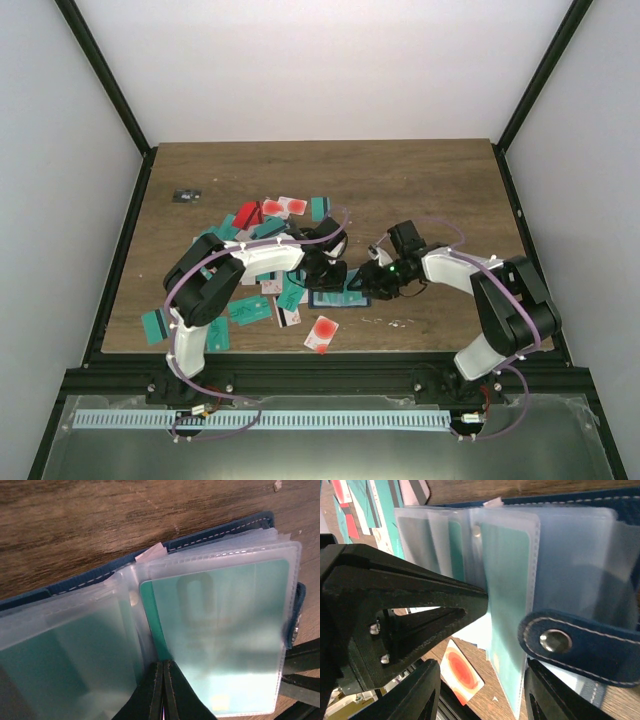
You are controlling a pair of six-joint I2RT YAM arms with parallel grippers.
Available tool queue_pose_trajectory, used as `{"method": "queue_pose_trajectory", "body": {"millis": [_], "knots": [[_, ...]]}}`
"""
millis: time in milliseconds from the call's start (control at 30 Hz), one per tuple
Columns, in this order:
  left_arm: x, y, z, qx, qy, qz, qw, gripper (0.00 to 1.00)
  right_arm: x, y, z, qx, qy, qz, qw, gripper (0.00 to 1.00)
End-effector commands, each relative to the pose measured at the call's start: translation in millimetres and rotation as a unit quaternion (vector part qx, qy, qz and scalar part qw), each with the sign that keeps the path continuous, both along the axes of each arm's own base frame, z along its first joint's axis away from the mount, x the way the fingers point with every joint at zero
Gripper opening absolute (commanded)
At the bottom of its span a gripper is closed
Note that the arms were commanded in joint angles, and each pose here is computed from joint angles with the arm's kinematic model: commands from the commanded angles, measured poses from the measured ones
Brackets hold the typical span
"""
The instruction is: Put the credit cards into the card holder
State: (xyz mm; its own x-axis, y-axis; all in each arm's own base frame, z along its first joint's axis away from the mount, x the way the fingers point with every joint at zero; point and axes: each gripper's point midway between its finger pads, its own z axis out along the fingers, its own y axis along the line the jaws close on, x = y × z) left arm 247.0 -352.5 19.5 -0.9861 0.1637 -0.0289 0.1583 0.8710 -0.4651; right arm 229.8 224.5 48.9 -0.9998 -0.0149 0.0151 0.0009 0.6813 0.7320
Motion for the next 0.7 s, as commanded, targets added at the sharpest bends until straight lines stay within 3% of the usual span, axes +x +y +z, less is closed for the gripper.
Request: {"method": "queue_pose_trajectory", "body": {"millis": [0,367,667], "knots": [[10,-3,15,-0.004,-0.021,0.013,1.000,0.04,8,14,18,0.022,-0.021,0.016,0.999,0.48],[24,17,62,-0.023,-0.055,0.059,0.996,0.05,10,25,24,0.021,-0.023,0.030,0.999,0.48],[22,66,82,-0.012,-0.068,0.104,0.992,0.06,10,60,29,0.025,-0.024,0.071,0.997,0.48]]}}
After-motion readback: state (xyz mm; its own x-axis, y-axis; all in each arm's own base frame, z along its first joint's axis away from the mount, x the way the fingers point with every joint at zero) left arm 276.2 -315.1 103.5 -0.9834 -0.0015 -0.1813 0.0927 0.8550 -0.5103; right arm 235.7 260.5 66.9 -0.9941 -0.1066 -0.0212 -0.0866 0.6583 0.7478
